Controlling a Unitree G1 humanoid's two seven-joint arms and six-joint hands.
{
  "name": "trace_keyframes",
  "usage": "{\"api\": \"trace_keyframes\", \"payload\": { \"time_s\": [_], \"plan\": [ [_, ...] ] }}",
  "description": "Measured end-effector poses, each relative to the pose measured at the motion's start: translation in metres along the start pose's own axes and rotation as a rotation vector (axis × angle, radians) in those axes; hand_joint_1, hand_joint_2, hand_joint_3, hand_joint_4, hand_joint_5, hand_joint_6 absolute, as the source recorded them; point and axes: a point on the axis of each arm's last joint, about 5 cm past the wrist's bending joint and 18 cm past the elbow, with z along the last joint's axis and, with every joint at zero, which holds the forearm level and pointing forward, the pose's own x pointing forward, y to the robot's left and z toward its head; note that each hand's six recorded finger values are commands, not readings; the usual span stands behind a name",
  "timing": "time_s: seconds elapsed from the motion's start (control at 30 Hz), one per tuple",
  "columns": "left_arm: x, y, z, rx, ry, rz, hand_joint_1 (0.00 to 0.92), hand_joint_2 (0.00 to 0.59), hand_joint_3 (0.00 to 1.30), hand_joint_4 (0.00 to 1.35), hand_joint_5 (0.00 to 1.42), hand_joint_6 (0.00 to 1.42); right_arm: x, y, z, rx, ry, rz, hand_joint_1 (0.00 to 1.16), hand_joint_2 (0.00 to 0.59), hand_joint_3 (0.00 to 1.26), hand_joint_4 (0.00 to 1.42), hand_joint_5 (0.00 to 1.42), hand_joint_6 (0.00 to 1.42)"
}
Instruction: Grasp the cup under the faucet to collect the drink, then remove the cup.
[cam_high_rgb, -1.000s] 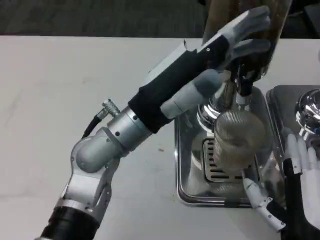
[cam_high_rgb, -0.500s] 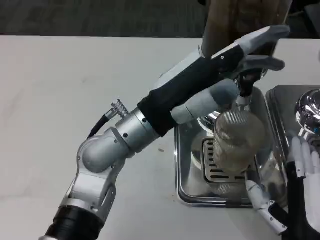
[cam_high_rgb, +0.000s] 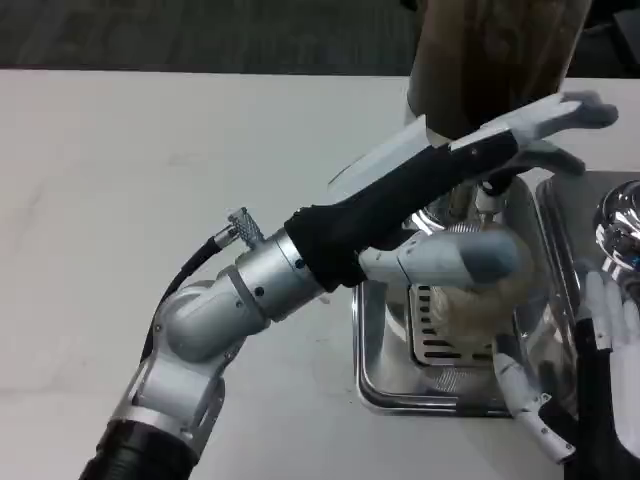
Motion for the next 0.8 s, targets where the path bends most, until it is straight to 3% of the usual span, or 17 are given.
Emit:
{"api": "trace_keyframes", "payload": {
  "time_s": [0.43, 0.57, 0.7, 0.8],
  "plan": [
    [-0.001, -0.003, 0.0032, 0.087, -0.001, -0.021, 0.000, 0.074, 0.15, 0.05, 0.24, 0.18, 0.002, -0.0007, -0.0012, 0.028, 0.005, 0.007, 0.23, 0.341, 0.00, 0.00, 0.00, 0.05],
    [-0.001, -0.004, 0.0033, 0.092, -0.003, -0.014, 0.000, 0.075, 0.15, 0.05, 0.24, 0.18, 0.003, 0.0004, -0.0035, 0.133, 0.002, 0.030, 0.34, 0.312, 0.00, 0.00, 0.00, 0.07],
    [-0.001, -0.004, 0.0033, 0.091, -0.005, -0.011, 0.000, 0.075, 0.16, 0.05, 0.24, 0.18, 0.008, -0.0012, -0.0076, 0.228, -0.032, 0.058, 0.44, 0.273, 0.00, 0.00, 0.00, 0.03],
    [-0.001, -0.004, 0.0033, 0.091, -0.005, -0.009, 0.000, 0.075, 0.16, 0.05, 0.24, 0.18, 0.012, -0.0018, -0.0111, 0.284, -0.041, 0.098, 0.53, 0.245, 0.00, 0.00, 0.00, 0.01]
  ]
}}
